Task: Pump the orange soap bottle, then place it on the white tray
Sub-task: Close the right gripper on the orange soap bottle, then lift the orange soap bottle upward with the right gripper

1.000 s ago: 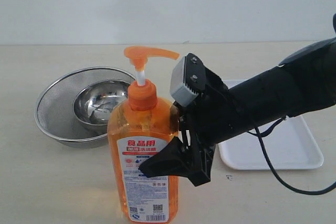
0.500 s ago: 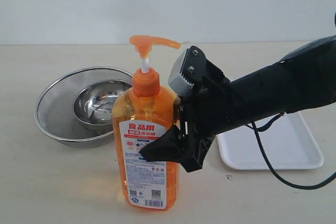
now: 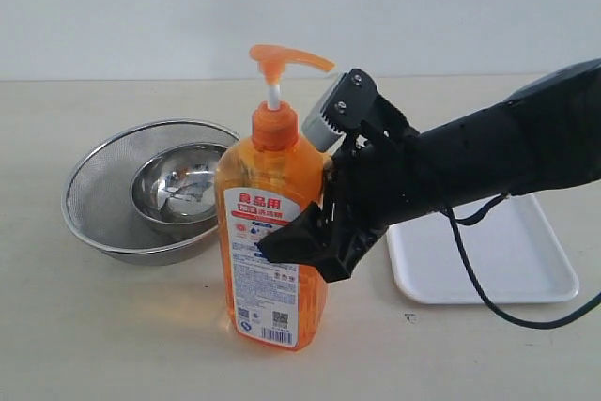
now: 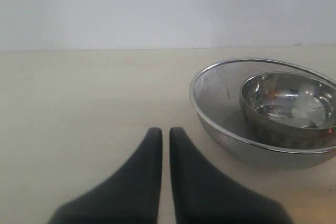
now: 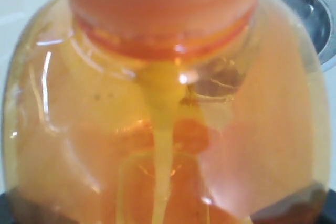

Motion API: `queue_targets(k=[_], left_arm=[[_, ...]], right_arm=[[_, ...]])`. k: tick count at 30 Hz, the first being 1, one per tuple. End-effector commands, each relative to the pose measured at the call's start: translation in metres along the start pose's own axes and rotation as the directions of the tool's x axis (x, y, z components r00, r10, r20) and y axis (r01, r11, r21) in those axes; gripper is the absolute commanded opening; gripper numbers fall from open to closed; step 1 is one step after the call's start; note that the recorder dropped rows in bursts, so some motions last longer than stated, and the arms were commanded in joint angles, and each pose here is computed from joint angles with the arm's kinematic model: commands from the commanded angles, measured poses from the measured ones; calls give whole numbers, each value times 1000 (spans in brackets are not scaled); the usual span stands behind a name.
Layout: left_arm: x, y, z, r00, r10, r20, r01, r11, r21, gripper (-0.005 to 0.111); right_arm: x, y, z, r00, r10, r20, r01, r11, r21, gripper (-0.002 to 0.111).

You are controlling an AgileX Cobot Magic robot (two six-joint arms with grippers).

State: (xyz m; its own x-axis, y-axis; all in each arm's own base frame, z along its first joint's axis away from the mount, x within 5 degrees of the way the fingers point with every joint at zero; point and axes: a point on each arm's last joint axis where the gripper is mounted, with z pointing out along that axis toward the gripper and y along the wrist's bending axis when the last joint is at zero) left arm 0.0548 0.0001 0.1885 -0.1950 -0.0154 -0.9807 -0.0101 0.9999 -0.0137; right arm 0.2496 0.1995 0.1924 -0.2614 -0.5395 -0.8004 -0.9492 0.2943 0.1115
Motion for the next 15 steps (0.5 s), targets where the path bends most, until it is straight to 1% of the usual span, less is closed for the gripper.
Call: queue_targets(k=[1, 12, 15], left_arm=[[1, 0, 0, 1000, -8, 3, 8, 1000, 0, 5], [1, 0, 0, 1000, -8, 3, 8, 1000, 0, 5], [1, 0, 0, 1000, -8, 3, 8, 1000, 0, 5]], right_arm=[[12, -10, 2, 997, -7, -82, 16, 995, 101, 0], [15, -22, 0, 992, 77, -103, -50, 969, 243, 0], [16, -24, -1, 991, 89, -103, -59, 964, 260, 0]])
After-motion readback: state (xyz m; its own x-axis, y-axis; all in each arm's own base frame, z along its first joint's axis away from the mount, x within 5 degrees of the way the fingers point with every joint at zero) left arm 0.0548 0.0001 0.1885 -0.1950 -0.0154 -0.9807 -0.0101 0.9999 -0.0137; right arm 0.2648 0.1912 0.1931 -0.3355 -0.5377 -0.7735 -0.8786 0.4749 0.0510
